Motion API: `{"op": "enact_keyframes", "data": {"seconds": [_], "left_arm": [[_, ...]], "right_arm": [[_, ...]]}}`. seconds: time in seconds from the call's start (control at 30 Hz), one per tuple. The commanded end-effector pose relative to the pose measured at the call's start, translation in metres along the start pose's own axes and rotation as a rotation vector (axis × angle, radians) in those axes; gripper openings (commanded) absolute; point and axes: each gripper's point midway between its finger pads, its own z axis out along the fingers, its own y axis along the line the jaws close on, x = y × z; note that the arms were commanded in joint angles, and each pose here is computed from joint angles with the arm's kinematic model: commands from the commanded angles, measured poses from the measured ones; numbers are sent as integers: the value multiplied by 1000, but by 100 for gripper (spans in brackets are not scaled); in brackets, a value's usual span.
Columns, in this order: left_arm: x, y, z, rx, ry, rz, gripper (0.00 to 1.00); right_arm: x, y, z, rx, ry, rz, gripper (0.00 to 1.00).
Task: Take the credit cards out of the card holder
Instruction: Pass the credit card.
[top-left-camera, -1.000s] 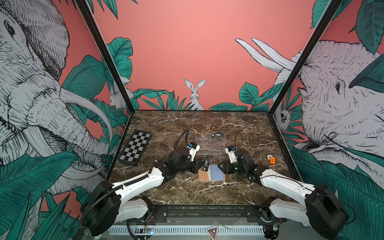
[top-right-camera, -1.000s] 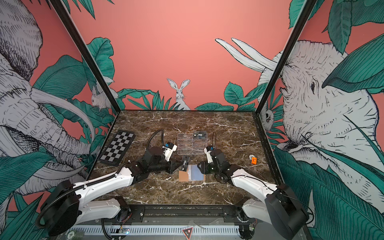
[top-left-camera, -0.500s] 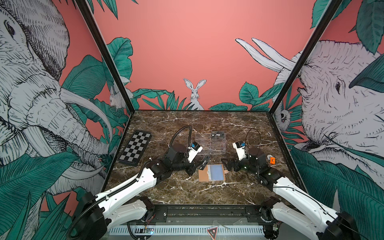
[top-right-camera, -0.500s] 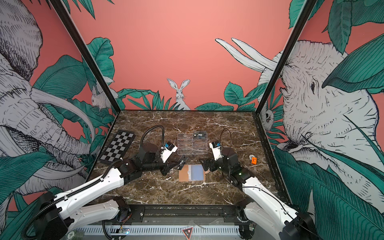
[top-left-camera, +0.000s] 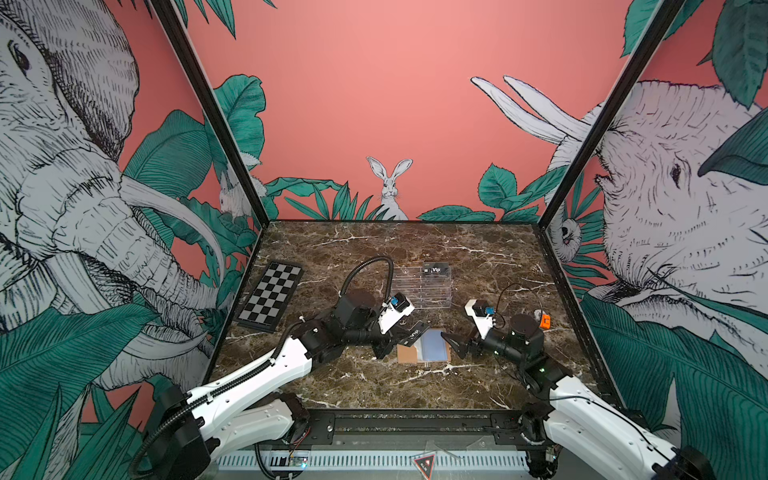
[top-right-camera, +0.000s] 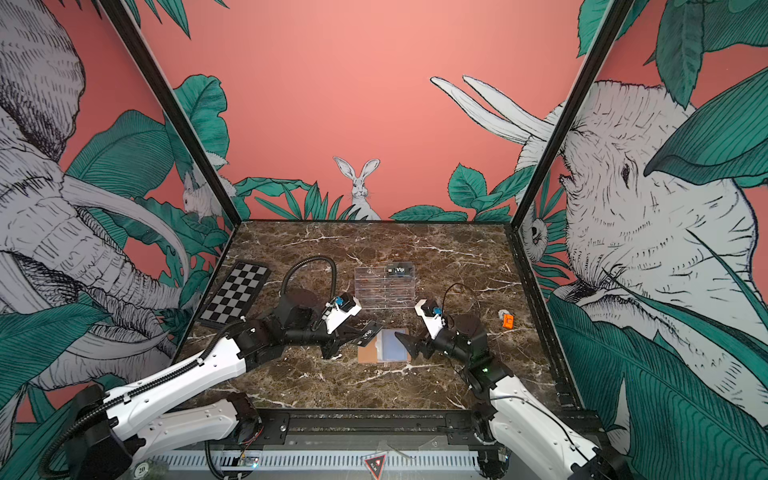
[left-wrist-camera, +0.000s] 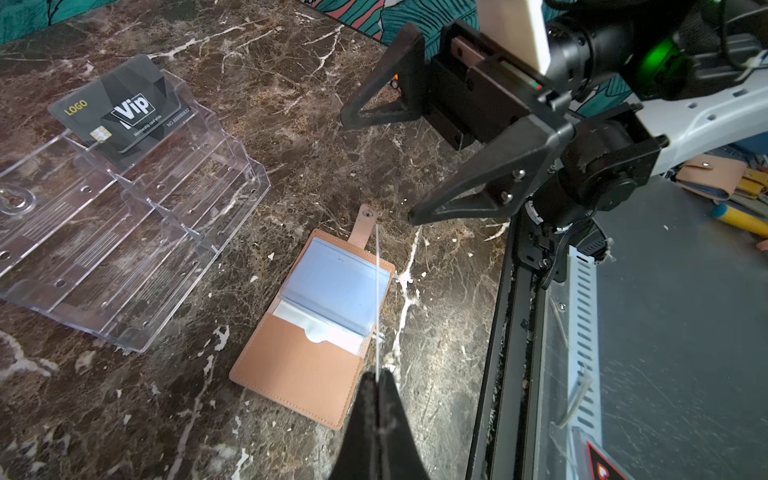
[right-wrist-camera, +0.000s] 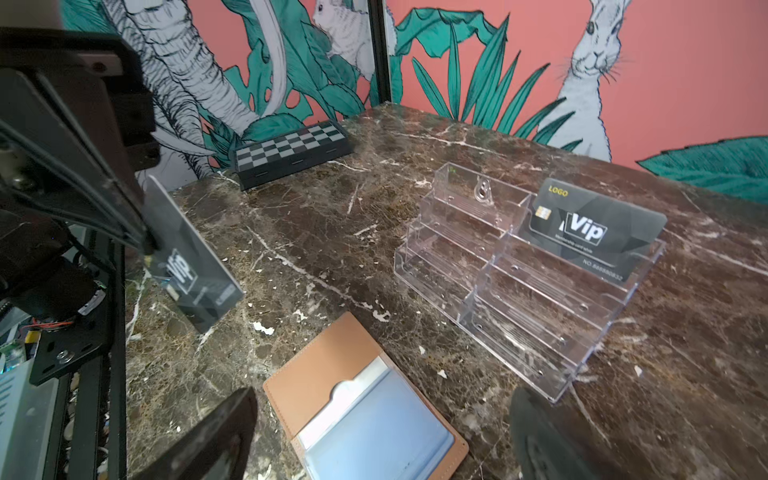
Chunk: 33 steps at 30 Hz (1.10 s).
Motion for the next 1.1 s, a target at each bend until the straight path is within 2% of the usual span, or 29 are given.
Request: {"op": "enact_keyframes", "data": {"seconds": [0.0, 0.17, 0.27, 0.43, 0.6, 0.87, 1.07], "left_arm": [[-13, 0, -7, -25, 9, 83, 0], [-24, 5, -7, -44, 42, 134, 0], [-28, 2, -6, -15, 90, 165, 0], [-32, 8, -1, -16, 175, 201, 0], [-43, 14, 4, -21, 226, 224, 0], [-63, 24, 15, -24, 272, 288, 0], [-72, 23, 18, 9, 301, 328, 0]], "right_arm": [[-28, 3, -3, -8, -99, -92, 93], [-34, -4, -7, 42, -119, -113, 94], [-37, -21, -14, 154, -141, -93, 95], [-45, -30, -31, 247, -219, -81, 98], [-48, -27, -41, 257, -239, -55, 98], [-48, -11, -43, 171, -226, 20, 98], [-57, -13, -41, 179, -181, -56, 97]]}}
